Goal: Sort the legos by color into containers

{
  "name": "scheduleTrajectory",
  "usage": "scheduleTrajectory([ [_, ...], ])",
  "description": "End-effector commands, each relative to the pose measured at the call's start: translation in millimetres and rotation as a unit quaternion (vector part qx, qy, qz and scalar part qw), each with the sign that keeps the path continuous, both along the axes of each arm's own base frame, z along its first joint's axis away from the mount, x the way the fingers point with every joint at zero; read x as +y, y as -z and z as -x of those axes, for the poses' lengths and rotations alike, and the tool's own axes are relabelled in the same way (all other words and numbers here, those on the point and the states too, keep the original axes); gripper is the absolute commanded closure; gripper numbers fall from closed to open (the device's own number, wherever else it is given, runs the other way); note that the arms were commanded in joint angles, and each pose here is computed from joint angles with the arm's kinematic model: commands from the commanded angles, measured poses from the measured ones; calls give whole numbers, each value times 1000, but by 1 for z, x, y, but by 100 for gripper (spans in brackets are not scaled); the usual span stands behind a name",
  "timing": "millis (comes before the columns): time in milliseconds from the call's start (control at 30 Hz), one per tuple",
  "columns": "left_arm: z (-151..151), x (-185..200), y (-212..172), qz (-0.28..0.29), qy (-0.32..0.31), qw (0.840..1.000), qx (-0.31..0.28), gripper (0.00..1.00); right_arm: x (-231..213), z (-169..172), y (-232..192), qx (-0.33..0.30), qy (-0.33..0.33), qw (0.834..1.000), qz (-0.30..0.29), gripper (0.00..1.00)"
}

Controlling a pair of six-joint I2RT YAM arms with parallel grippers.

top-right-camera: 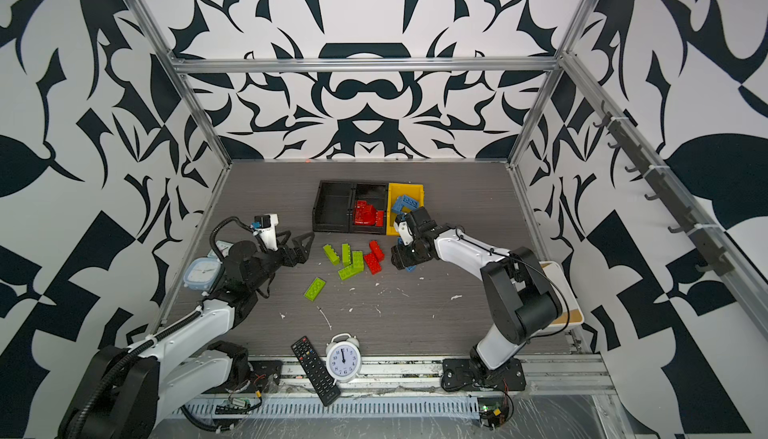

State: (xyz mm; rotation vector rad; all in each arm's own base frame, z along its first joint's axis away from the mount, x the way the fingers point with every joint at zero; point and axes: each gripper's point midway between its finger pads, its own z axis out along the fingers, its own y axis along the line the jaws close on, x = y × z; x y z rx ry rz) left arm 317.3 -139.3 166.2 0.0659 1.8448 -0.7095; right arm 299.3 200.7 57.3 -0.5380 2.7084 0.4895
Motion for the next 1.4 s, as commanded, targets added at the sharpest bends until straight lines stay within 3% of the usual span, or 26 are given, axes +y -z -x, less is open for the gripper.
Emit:
scheduleTrajectory([
  [0,-2,-2,-6,8,3,1000,-7,1,-7,12,-15,2,20,1000,9,34],
  [133,-2,-3,-7,9,5,1000,-8,1,-35,0,-28,-25,87,993,73,36],
  [233,-1,-3,-6,9,4,1000,-8,1,-38,-5,-34,-48,94,989,102,37],
  [1067,-1,-2,-8,9,4,1000,-10,1,-12,-23,12,-17,51,993,107,50],
  [1367,-1,-2,-9,8,2,1000,-12,1,-10,-20,18,-13,50,993,107,62],
])
